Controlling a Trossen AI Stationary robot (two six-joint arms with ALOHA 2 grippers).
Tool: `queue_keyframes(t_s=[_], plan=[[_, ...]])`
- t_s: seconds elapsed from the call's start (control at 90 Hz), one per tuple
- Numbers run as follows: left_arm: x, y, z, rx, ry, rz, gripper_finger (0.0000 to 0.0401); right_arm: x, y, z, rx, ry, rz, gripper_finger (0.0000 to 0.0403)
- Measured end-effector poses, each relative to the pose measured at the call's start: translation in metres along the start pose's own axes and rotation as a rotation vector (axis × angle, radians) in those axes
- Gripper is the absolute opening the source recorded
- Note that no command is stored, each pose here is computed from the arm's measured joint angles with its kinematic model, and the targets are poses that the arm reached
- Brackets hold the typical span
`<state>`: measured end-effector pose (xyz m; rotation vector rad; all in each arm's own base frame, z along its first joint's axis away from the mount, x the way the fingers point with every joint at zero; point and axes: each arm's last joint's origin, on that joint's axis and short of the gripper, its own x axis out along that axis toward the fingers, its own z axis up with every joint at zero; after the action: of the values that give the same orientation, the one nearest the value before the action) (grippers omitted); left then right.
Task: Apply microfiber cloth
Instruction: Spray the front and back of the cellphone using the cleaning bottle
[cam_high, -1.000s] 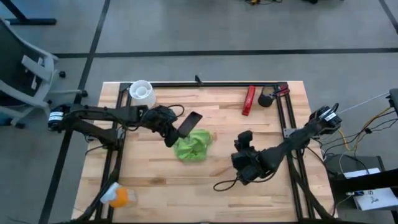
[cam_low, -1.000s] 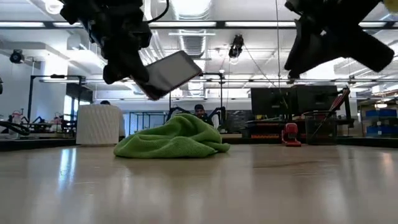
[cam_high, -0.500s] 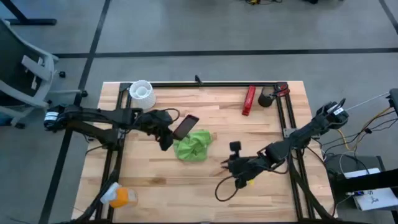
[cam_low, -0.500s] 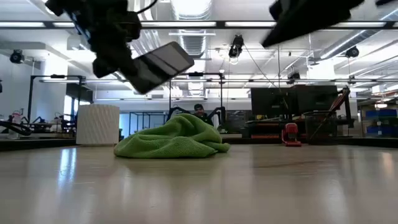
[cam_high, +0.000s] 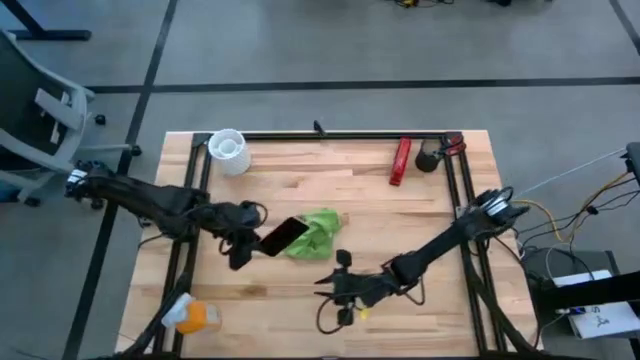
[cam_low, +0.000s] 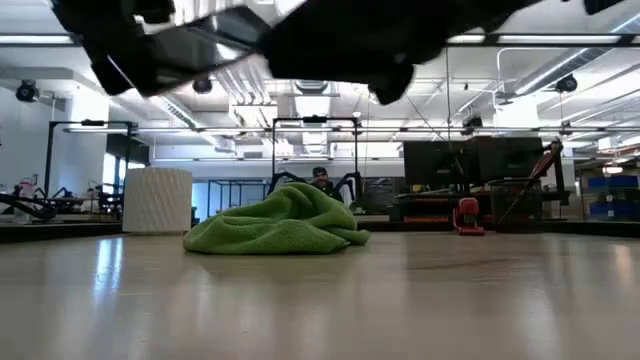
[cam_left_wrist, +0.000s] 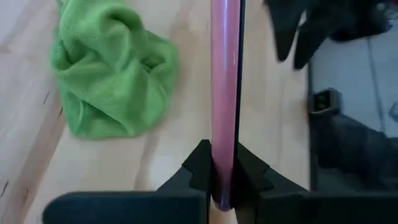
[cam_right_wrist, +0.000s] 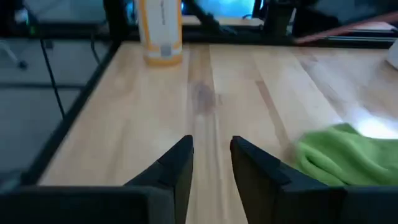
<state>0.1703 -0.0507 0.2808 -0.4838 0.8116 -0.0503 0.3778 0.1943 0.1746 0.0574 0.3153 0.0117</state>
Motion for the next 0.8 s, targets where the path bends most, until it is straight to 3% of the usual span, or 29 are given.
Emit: queue_keyframes(t_s=[0.189, 0.322, 0.544, 0.667, 0.8], plan=[[-0.016, 0.006, -0.011, -0.016, 0.039, 0.022, 0.0012, 0.037, 0.015, -0.001, -0.003, 0.025, -0.088, 0.0116], [-0.008, 0.010, -0.016, 0.024, 0.032, 0.020, 0.0012, 0.047, 0.014, 0.010, 0.051, 0.107, -0.186, 0.0123], [0.032, 0.022, -0.014, 0.007, 0.064, -0.018, 0.0012, 0.029, 0.024, 0.023, 0.088, 0.233, -0.257, 0.0111], [0.052, 0.033, -0.006, 0.011, 0.095, -0.005, 0.0012, 0.016, 0.037, 0.026, 0.125, 0.239, -0.247, 0.0094], [0.074, 0.044, 0.003, 0.007, 0.142, -0.075, 0.0012, 0.009, 0.046, 0.024, 0.166, 0.200, -0.287, 0.0075]])
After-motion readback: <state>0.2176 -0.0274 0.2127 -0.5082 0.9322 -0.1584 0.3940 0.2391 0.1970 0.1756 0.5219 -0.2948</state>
